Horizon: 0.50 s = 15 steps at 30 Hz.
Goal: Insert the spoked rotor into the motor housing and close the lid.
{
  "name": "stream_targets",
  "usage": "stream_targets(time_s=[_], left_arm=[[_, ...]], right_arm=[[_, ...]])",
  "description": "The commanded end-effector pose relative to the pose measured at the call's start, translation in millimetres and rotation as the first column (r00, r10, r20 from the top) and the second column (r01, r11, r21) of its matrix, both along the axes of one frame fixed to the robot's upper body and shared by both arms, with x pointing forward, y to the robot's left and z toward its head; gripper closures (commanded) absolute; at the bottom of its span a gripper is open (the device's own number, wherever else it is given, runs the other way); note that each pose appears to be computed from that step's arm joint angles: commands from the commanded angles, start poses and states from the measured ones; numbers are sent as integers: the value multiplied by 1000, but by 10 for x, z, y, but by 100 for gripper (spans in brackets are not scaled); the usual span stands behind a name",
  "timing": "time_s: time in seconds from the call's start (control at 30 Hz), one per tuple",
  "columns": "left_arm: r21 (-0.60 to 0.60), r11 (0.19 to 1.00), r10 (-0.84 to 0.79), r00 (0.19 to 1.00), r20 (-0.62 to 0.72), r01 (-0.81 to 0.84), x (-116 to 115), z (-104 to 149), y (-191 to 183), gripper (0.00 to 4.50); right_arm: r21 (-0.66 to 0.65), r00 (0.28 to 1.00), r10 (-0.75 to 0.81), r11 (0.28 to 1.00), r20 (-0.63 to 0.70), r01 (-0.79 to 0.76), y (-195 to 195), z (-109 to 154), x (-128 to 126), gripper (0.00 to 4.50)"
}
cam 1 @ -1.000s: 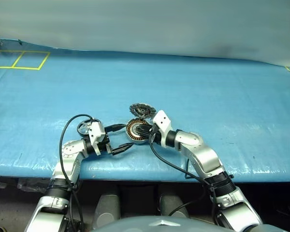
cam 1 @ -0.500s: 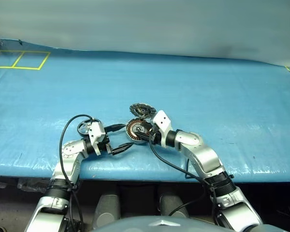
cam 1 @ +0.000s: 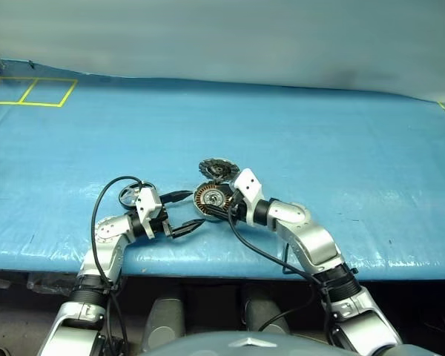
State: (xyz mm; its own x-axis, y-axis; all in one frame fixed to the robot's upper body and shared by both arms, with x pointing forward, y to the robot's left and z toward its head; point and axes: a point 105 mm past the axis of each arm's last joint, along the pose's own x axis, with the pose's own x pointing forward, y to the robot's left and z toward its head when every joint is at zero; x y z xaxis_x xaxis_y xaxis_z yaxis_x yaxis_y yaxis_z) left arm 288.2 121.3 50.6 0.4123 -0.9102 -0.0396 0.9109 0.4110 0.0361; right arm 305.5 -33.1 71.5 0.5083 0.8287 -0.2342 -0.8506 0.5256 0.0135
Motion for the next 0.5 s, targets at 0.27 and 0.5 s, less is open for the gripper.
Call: stream_targets(time_s=[0.27,0.5], left_arm=[[8,1000,-9,999,35,8,-9,51,-17,0],[11,1000,-8,999,35,8,-17,44,-20,0]], right_arm=[[53,998,-31,998,60,28,0,184,66,408],[39,998,-39,999,55,36,-7,149,72,445]])
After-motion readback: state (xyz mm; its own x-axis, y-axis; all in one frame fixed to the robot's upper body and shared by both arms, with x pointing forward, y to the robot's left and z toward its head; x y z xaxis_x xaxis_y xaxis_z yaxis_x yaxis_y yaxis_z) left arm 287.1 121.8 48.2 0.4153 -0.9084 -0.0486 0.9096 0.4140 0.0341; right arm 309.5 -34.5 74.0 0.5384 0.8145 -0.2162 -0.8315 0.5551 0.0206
